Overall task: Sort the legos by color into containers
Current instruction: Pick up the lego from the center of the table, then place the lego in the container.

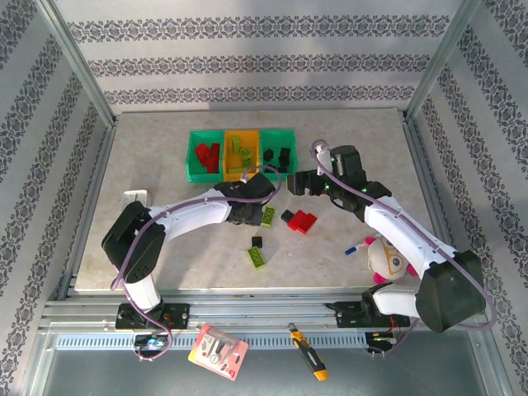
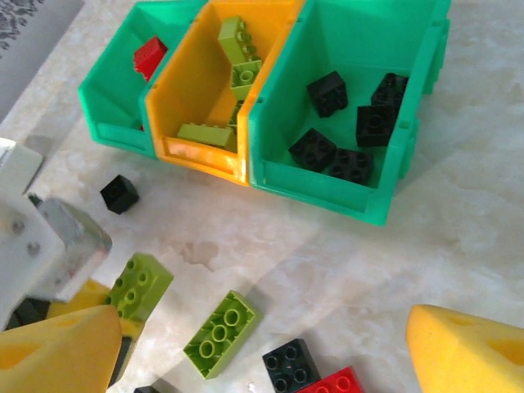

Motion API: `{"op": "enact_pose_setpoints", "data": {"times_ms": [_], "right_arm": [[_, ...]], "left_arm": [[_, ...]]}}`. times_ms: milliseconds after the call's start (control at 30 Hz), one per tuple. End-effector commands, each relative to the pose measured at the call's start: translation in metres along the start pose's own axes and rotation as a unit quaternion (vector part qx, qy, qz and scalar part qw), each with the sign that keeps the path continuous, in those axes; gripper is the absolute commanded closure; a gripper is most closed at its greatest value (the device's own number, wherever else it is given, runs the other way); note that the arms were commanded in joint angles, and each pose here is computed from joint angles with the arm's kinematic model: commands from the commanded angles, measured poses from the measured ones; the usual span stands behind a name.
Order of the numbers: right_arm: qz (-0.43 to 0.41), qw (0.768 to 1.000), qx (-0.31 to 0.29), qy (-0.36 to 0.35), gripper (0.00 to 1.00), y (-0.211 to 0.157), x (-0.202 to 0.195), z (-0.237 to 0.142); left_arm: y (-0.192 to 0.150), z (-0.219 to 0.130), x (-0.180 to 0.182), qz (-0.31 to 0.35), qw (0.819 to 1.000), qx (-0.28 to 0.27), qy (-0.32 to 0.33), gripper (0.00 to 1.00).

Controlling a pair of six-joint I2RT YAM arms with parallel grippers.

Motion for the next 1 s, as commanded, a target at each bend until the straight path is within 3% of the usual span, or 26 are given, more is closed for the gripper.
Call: {"op": "enact_pose_setpoints", "data": {"times_ms": [0, 367, 733, 833, 967], "right_arm": [[-0.006, 0.999, 0.008, 0.032, 0.09, -0.008, 0.016, -0.003], [-0.017, 0.999, 0.017, 0.030, 0.09, -0.015, 0.023, 0.004], [-0.017, 0.999, 0.016, 0.027, 0.08, -0.016, 0.024, 0.004], [-0.021, 0.999, 0.021, 0.021, 0.08, -0.019, 0.023, 0.004], [-0.024, 0.999, 0.032, 0.000, 0.08, -0.026, 0.018, 0.004]], "left_arm": [[0.033, -0.017, 0.018, -0.013, 0.999, -0.031, 0.022, 0.71], [0.146, -0.001, 0.060, -0.054, 0.994, -0.086, 0.044, 0.70], [0.212, 0.044, 0.078, -0.076, 0.992, -0.095, 0.040, 0.69], [0.218, 0.046, 0.073, -0.073, 0.993, -0.088, 0.032, 0.61], [0.222, 0.031, 0.068, -0.066, 0.993, -0.101, 0.015, 0.29]]}}
Point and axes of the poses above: each hand's point on the last joint's axis, 136 mm out from that joint toward the fingers, its own z axis out along the fingers, its own x axis along the line the jaws close on, y = z × x, the point moved 2 cm from there along -z, back along the fingers, and after that the axes turned 3 degrees about -z, right-handed, at the moved point
